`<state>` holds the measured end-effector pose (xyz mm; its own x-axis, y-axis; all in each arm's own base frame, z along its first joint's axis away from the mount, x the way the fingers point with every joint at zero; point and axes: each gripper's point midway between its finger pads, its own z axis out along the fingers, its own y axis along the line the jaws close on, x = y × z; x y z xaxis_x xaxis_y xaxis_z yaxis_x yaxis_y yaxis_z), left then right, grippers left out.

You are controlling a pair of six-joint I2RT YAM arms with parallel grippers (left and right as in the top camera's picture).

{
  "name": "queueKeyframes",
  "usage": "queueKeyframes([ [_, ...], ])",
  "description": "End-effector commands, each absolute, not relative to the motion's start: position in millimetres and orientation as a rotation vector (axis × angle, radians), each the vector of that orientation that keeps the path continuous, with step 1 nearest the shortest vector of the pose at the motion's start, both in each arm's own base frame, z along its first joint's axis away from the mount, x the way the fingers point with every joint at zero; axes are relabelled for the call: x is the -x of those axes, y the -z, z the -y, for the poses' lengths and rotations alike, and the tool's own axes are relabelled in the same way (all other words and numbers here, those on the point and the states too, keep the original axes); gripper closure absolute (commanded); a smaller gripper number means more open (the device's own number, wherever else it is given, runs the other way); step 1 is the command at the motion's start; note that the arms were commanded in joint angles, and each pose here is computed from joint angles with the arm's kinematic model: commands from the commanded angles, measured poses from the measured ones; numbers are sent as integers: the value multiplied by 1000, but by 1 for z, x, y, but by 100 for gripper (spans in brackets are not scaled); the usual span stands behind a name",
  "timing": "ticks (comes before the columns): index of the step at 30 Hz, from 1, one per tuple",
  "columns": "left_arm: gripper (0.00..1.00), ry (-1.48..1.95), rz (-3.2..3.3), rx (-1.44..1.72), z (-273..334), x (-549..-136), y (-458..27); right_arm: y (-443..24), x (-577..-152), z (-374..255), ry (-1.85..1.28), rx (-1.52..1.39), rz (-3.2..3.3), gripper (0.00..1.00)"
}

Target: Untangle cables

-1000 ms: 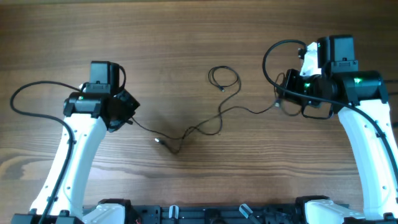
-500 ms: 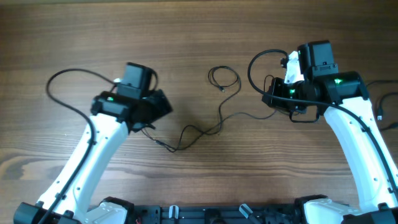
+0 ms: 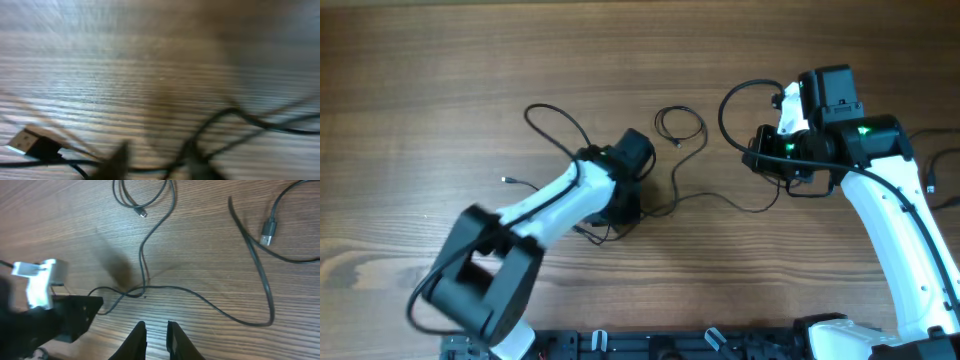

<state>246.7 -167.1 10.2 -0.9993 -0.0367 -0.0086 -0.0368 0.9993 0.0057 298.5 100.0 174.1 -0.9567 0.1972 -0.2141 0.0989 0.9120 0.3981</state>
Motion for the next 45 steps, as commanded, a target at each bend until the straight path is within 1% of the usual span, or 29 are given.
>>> queueKeyframes([
  [1, 96, -106, -3166, 34, 157, -240, 2, -166, -297, -94, -511, -237, -2848, 82],
  [3, 96, -86, -3138, 51, 157, -247, -8, -167, -299, -95, -513, -238, -2843, 79],
  [4, 96, -55, -3112, 66, 159, -255, -18, -167, -299, -95, -514, -249, -2842, 74],
  [5, 96, -19, -3077, 87, 161, -263, -30, -166, -299, -94, -514, -284, -2844, 49],
  [7, 96, 69, -2996, 121, 165, -280, -58, -164, -297, -87, -465, -405, -2850, 24],
  [8, 96, 115, -2946, 139, 167, -288, -75, -161, -295, -79, -406, -505, -2853, 8],
  [9, 96, 164, -2892, 157, 170, -294, -92, -158, -291, -71, -350, -606, -2855, 0],
  [12, 96, 234, -2811, 162, 172, -298, -118, -147, -283, -66, -314, -743, -2866, 0],
  [15, 96, 274, -2758, 162, 171, -298, -137, -119, -271, -66, -306, -852, -2892, 0],
  [19, 96, 208, -2724, 204, 161, -304, -139, -81, -262, -76, -402, -804, -2928, 0],
  [22, 96, 116, -2645, 457, 132, -317, -142, -54, -260, -78, -433, -753, -2914, 0],
  [23, 96, 106, -2622, 538, 124, -321, -142, -48, -258, -82, -462, -686, -2920, 0],
  [25, 96, 114, -2561, 774, 100, -329, -142, -39, -261, -96, -575, -384, -2901, 0],
  [27, 95, 123, -2498, 969, 76, -335, -142, -41, -267, -110, -680, -138, -2835, 1],
  [28, 94, 136, -2470, 1058, 63, -338, -142, -45, -271, -117, -724, -57, -2801, 8],
  [29, 94, 160, -2464, 1119, 52, -339, -141, -54, -278, -129, -808, 58, -2730, 13],
  [30, 94, 170, -2463, 1145, 47, -339, -140, -58, -280, -132, -830, 92, -2704, 15],
  [32, 92, 167, -2457, 1187, 37, -338, -139, -63, -286, -137, -843, 167, -2651, 13],
  [35, 91, 135, -2442, 1256, 19, -335, -136, -67, -294, -149, -763, 383, -2561, 0],
  [40, 87, 127, -2436, 1274, 14, -334, -135, -58, -297, -180, -511, 716, -2453, 0],
  [43, 87, 126, -2439, 1268, 14, -334, -135, -38, -297, -183, -334, 766, -2480, 0],
  [45, 88, 127, -2438, 1265, 14, -335, -136, -19, -294, -191, -287, 820, -2497, 1],
])
